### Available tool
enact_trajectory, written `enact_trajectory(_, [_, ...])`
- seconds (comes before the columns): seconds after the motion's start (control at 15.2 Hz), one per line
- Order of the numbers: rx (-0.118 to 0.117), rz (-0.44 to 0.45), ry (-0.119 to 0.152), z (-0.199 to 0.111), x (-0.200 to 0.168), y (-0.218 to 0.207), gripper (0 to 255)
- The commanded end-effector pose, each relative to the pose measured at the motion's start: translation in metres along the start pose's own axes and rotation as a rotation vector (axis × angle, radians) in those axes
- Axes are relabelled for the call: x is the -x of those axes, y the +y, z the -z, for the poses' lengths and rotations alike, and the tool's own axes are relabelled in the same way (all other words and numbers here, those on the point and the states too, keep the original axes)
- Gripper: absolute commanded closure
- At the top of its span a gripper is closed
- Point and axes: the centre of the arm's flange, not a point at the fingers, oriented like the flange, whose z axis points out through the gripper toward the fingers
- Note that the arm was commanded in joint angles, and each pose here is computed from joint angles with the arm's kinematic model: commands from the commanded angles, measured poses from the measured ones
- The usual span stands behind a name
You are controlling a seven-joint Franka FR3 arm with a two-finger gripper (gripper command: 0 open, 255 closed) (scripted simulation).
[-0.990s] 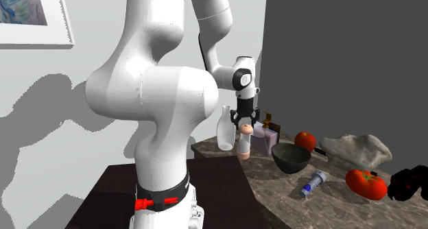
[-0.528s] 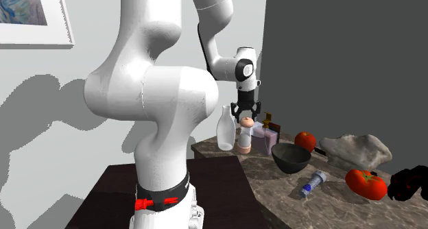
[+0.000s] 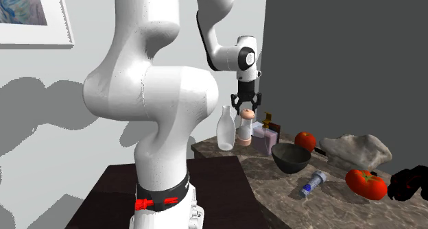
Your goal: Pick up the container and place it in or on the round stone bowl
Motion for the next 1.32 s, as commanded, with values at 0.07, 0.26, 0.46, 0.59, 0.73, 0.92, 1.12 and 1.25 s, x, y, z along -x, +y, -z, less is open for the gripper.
enact_trajectory(0.07, [0.000,0.000,0.000,0.015,0.000,0.001,255])
enact_trajectory(0.26, [0.000,0.000,0.000,0.031,-0.001,0.002,255])
enact_trajectory(0.46, [0.000,0.000,0.000,0.047,-0.002,0.003,255])
enact_trajectory(0.59, [0.000,0.000,0.000,0.058,-0.002,0.004,255])
enact_trajectory(0.73, [0.000,0.000,0.000,0.068,-0.003,0.004,255])
enact_trajectory(0.92, [0.000,0.000,0.000,0.079,0.002,0.016,255])
enact_trajectory(1.12, [0.000,0.000,0.000,0.090,0.017,0.051,255])
enact_trajectory(1.25, [0.000,0.000,0.000,0.098,0.027,0.074,255])
